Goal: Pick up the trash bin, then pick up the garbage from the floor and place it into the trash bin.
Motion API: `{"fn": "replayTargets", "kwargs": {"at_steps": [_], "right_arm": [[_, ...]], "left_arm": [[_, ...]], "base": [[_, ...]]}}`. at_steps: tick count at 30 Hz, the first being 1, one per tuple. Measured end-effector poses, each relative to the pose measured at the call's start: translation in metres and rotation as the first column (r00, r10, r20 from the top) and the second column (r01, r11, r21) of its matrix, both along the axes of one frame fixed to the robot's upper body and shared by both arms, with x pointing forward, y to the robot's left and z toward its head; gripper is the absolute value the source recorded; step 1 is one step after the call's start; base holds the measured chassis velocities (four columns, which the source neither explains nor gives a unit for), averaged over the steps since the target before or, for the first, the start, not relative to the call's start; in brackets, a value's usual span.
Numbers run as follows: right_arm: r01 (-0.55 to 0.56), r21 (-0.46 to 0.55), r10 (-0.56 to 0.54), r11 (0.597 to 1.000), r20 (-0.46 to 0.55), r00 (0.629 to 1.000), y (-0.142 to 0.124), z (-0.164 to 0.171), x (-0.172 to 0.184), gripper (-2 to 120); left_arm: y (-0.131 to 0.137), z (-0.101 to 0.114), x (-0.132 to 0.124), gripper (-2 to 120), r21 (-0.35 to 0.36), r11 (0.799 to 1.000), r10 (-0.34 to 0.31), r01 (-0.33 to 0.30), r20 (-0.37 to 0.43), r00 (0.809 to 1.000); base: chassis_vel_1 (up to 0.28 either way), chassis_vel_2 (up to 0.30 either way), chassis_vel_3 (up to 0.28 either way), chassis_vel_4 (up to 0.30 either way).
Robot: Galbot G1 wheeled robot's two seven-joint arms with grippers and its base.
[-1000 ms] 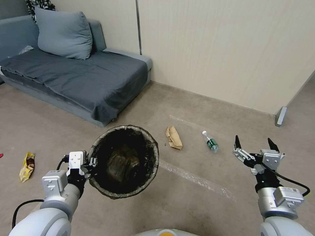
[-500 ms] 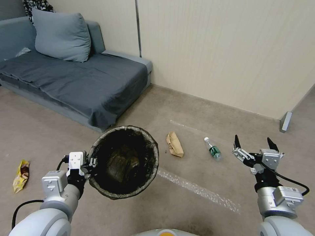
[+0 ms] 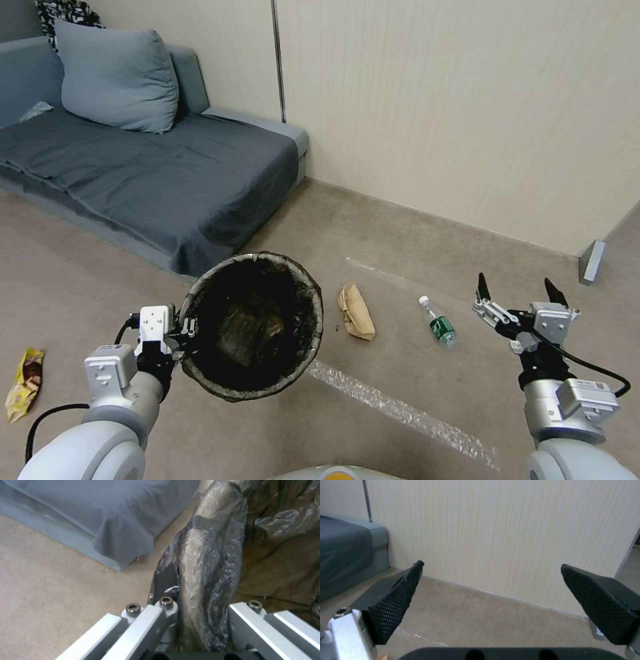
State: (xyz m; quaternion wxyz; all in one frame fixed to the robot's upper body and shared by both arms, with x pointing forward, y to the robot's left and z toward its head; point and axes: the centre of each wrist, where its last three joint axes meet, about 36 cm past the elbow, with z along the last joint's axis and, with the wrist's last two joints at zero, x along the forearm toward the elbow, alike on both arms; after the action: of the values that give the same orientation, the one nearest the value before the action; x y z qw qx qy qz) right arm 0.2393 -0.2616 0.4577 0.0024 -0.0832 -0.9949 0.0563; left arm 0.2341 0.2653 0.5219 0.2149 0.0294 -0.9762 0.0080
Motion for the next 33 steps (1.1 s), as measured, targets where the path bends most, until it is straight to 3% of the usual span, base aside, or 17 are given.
{"fn": "replayTargets", "kwargs": {"at_steps": [10,19,27,30,33], "right_arm": [[-0.046,0.03,0.047,0.998,-0.035,0.998,-0.002,-0.002,0.008,100],[-0.119,0.126,0.13,0.985,-0.087,0.988,-0.015,-0.001,0.038,100],[-0.186,0.196,0.216,0.963,-0.146,0.965,-0.02,-0.048,0.08,100],[-0.208,0.289,0.268,0.934,-0.189,0.945,-0.012,-0.074,0.1,100],[-0.222,0.316,0.297,0.923,-0.214,0.931,-0.011,-0.084,0.108,100]], "left_arm": [[0.007,-0.002,-0.006,2,0.019,1.0,0.018,-0.018,-0.022,1.0],[0.01,-0.001,-0.007,2,0.006,1.0,0.0,0.0,-0.031,1.0],[0.014,0.0,-0.007,1,0.007,1.0,0.012,-0.012,-0.029,0.999],[0.017,0.003,-0.005,1,0.023,1.0,0.017,-0.016,-0.04,0.999],[0.017,0.004,-0.003,1,0.015,1.0,0.021,-0.02,-0.048,0.999]], "base": [[-0.004,0.003,0.005,-0.002],[0.0,0.0,0.0,0.0],[0.0,0.0,0.0,0.0],[0.0,0.0,0.0,0.0],[0.0,0.0,0.0,0.0]]}}
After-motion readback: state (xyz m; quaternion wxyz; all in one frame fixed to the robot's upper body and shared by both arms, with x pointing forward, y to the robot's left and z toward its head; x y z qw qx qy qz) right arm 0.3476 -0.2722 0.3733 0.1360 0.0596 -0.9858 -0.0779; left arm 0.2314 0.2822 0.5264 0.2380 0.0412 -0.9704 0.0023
